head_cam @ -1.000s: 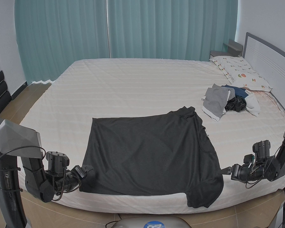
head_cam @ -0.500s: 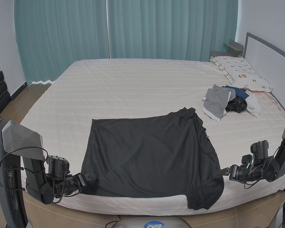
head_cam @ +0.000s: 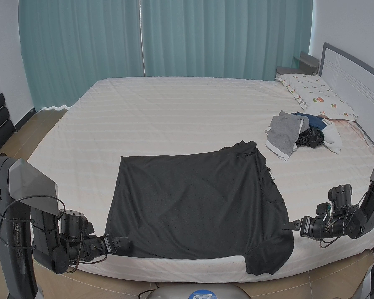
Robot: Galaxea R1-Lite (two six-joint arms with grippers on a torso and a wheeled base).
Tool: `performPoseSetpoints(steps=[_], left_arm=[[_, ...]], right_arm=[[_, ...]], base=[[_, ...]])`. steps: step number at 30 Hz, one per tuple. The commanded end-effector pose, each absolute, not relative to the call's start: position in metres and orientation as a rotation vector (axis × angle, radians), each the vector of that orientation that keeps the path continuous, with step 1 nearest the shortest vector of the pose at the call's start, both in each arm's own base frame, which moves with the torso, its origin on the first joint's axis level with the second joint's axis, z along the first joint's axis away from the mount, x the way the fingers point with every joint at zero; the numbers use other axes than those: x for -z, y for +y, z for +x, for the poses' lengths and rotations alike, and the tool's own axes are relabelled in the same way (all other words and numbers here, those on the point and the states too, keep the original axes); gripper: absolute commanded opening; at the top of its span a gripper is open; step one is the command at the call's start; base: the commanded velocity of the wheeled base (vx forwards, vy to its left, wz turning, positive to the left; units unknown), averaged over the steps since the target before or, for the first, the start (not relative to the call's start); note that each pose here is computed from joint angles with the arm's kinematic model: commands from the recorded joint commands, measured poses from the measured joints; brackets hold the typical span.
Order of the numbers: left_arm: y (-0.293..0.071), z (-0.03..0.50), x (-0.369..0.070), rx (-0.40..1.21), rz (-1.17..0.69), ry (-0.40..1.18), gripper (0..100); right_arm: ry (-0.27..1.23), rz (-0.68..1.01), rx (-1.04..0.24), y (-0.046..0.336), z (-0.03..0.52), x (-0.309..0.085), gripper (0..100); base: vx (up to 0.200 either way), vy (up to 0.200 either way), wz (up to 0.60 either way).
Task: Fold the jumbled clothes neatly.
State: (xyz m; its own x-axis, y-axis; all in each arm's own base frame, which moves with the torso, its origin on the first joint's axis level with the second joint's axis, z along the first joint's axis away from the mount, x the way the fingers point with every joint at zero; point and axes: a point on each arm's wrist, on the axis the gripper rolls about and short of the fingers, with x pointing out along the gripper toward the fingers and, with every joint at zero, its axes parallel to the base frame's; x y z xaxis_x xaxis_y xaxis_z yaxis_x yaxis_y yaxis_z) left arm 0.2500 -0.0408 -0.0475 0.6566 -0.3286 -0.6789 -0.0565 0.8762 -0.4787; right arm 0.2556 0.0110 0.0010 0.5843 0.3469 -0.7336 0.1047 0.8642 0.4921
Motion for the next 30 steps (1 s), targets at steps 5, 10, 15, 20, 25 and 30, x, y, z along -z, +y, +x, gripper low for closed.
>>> performPoseSetpoints(steps=[5,10,15,20,25,30], left_arm=[[-0.038,0.247,0.056,0.158,-0.449,0.873,100],[-0.032,0.251,0.062,0.139,-0.459,0.874,100],[-0.032,0.253,0.062,0.146,-0.461,0.862,0],[-0.031,0.250,0.062,0.137,-0.454,0.872,0],[-0.020,0.243,0.059,0.097,-0.467,0.872,0],[-0.015,0.238,0.054,0.083,-0.484,0.837,0]], right_arm=[[0.951,0.520,-0.167,0.016,0.255,-0.002,100],[0.947,0.518,-0.169,0.016,0.256,-0.002,100],[0.950,0.518,-0.167,0.016,0.256,-0.001,100],[0.947,0.519,-0.163,0.015,0.257,-0.001,100],[0.944,0.512,-0.144,0.014,0.258,0.000,100],[0.943,0.510,-0.144,0.015,0.259,0.000,100]], base=[[0.000,0.000,0.00],[0.000,0.000,0.00],[0.000,0.000,0.00],[0.000,0.000,0.00],[0.000,0.000,0.00],[0.000,0.000,0.00]])
